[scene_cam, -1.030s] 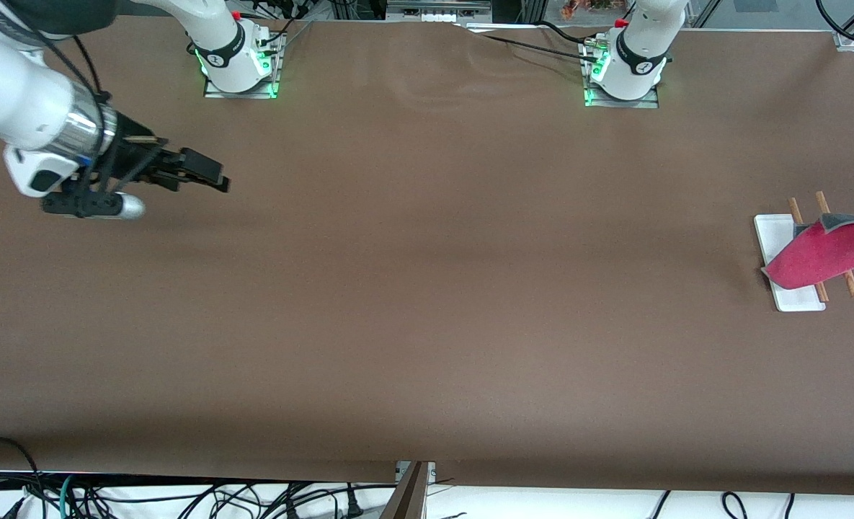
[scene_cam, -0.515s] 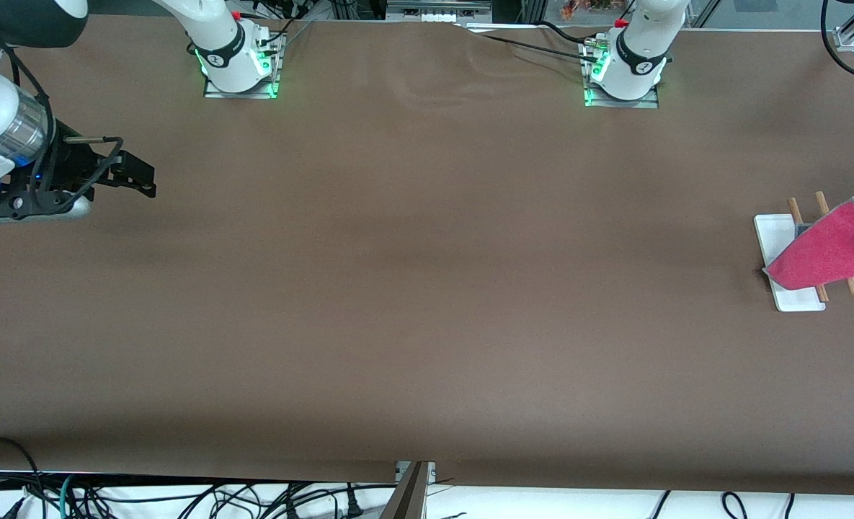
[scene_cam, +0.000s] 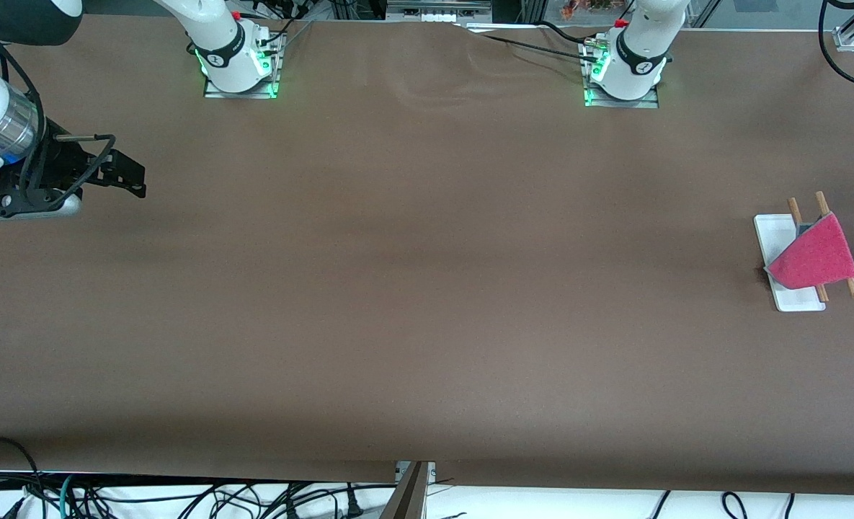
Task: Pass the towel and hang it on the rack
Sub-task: 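Lower the towel over the rack bar and open the left gripper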
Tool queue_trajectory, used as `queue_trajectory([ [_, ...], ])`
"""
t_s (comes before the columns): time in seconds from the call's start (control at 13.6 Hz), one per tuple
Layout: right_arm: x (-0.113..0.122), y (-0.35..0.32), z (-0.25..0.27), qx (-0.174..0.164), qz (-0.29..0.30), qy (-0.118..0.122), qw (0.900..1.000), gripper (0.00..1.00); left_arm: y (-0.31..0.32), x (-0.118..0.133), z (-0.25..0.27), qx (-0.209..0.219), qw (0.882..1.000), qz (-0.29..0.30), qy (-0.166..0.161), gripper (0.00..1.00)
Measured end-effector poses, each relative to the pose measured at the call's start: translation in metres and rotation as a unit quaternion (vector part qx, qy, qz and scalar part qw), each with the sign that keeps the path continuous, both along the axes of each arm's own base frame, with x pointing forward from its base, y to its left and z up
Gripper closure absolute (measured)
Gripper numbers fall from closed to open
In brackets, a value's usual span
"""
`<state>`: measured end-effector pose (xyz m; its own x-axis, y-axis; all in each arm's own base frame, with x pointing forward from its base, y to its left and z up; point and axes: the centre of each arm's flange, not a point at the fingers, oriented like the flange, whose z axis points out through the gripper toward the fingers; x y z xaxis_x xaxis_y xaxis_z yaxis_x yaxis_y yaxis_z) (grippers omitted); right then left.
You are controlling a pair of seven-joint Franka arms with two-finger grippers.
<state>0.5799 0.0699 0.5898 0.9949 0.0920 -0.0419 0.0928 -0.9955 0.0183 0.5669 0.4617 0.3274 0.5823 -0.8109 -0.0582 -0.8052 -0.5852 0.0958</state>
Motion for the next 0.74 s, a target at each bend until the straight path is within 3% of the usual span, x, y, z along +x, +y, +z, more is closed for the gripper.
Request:
queue_trajectory([
  [0.29, 0.0, 0.003, 0.0, 0.001, 0.004, -0.002, 1.0, 0.0, -0.035, 0.026, 0.04, 0.003, 1.0, -0.025, -0.005, 0.02],
  [0.52, 0.0, 0.006, 0.0, 0.008, 0.004, -0.001, 1.0, 0.0, -0.104, 0.044, 0.109, 0.007, 1.0, -0.011, 0.011, 0.0],
  [0.74, 0.0, 0.007, 0.0, 0.009, 0.005, -0.001, 1.0, 0.0, -0.211, 0.06, 0.165, 0.018, 0.998, 0.042, 0.048, 0.0],
])
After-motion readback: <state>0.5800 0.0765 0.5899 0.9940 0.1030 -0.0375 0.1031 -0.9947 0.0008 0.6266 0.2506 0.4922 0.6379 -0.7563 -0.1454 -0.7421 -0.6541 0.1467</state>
